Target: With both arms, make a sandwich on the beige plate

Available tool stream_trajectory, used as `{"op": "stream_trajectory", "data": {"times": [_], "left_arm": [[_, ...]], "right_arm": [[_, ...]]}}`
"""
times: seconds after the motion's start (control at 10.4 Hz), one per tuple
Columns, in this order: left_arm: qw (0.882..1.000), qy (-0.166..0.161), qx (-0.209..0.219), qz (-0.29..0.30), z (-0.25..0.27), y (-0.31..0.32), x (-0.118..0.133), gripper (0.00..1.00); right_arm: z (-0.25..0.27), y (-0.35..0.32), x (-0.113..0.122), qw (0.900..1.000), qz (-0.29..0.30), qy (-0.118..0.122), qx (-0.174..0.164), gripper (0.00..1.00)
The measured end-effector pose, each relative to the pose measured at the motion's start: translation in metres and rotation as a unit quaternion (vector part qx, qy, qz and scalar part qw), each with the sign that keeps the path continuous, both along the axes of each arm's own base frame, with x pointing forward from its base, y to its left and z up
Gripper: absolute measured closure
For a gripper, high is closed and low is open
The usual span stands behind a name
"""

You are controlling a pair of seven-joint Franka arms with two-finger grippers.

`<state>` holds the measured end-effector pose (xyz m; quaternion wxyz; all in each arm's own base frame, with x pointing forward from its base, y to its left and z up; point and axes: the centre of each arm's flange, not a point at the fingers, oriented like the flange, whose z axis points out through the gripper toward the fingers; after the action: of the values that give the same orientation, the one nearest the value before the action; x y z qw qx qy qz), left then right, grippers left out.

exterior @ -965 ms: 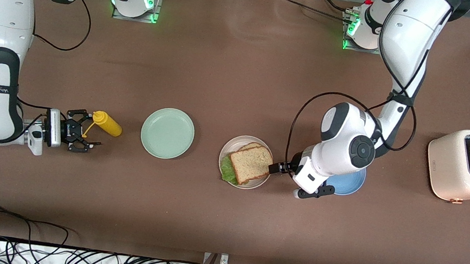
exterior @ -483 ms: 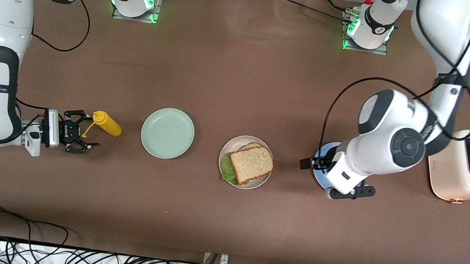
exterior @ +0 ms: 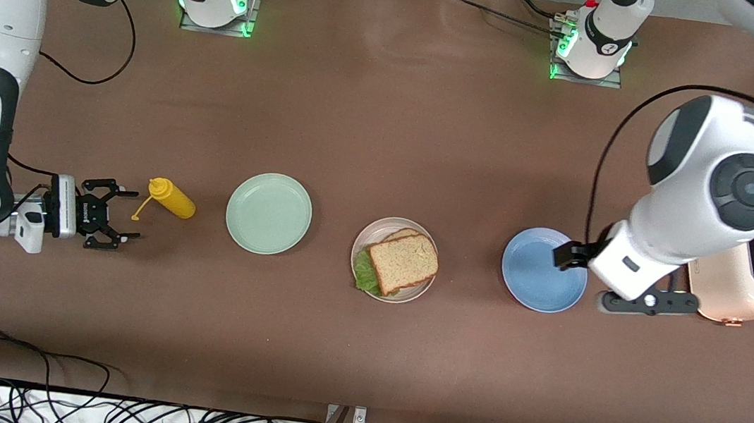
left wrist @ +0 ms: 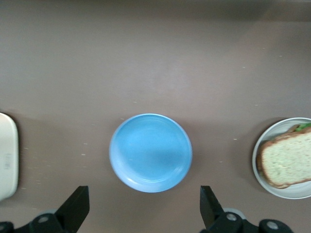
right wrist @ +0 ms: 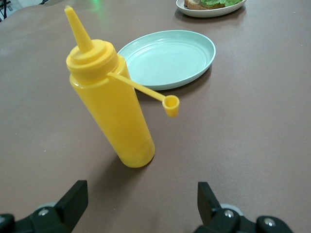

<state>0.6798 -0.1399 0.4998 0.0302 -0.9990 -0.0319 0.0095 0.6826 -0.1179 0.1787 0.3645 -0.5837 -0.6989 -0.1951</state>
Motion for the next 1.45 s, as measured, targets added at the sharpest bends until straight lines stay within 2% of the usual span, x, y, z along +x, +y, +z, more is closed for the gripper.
{"op": "stream_trajectory", "data": {"times": [0.19, 0.58, 1.06, 1.45], "left_arm": [[1.0, 0.014, 0.003, -0.027, 0.015, 0.044, -0.003, 0.0], [1.0, 0.001, 0.003, -0.018, 0.041, 0.088, -0.007, 0.0], [0.999, -0.003, 0.002, -0.034, 0.051, 0.105, -0.009, 0.0], [0.999, -0.004, -0.002, -0.034, 0.056, 0.13, -0.011, 0.0]], "right_arm": [[0.006, -0.002, 0.004, 1.0, 0.001, -0.007, -0.004, 0.0], [0.015, -0.011, 0.007, 1.0, -0.003, -0.009, -0.012, 0.0], [0.056, -0.017, 0.016, 0.997, -0.027, 0.041, -0.058, 0.0], [0.099, -0.018, 0.022, 0.989, -0.061, 0.076, -0.11, 0.0]]}}
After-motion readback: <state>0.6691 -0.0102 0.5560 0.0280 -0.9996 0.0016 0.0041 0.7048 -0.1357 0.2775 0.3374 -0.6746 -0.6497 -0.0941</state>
